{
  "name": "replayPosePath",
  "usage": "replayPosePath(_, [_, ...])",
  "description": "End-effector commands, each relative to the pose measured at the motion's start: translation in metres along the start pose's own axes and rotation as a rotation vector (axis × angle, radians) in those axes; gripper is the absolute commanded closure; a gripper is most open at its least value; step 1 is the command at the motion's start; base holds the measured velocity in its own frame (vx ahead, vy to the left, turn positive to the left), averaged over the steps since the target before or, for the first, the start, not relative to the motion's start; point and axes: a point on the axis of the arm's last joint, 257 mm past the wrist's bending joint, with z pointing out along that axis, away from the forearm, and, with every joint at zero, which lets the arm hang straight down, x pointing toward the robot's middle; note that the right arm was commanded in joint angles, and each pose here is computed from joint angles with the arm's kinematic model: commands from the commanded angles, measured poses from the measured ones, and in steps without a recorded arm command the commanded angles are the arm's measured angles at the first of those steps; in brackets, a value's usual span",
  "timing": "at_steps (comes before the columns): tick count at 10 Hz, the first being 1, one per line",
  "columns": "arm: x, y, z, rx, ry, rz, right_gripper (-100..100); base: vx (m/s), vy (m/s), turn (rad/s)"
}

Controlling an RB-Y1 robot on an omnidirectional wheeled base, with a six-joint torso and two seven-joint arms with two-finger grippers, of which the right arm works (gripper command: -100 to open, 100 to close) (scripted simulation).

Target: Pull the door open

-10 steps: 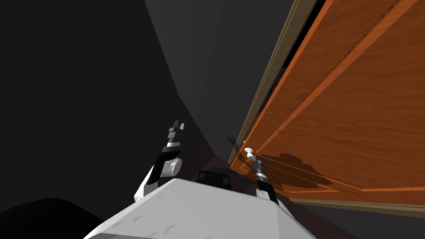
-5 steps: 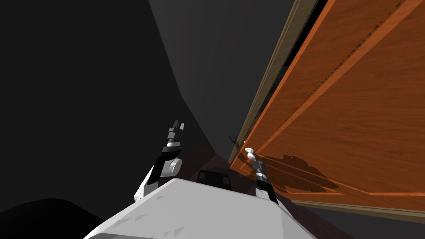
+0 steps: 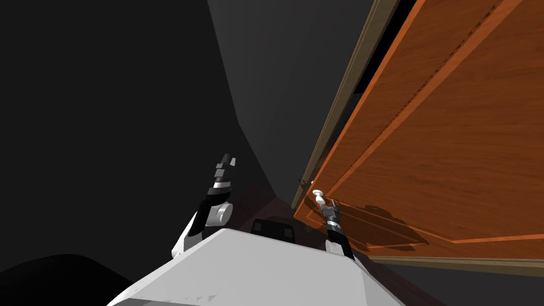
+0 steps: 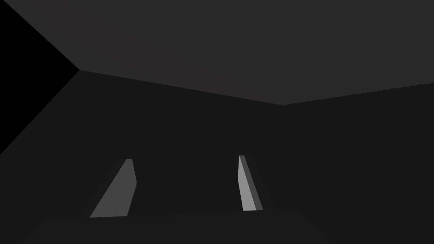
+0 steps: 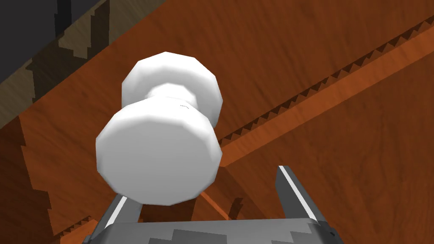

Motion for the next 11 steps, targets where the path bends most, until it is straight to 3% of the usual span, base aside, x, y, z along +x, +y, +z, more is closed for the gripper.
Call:
replayPosePath(1, [0.014, -0.005, 0.0012, -0.008, 0.011, 0.088, -100, -0.095, -0.001, 0.058])
replayPosePath(4, [0.016, -0.007, 0.0012, -0.012, 0.004, 0.150, -100, -0.049, 0.000, 0.030])
replayPosePath(11, [0.027, -0.017, 0.0009, -0.031, -0.029, 0.450, -100, -0.064, -0.002, 0.057])
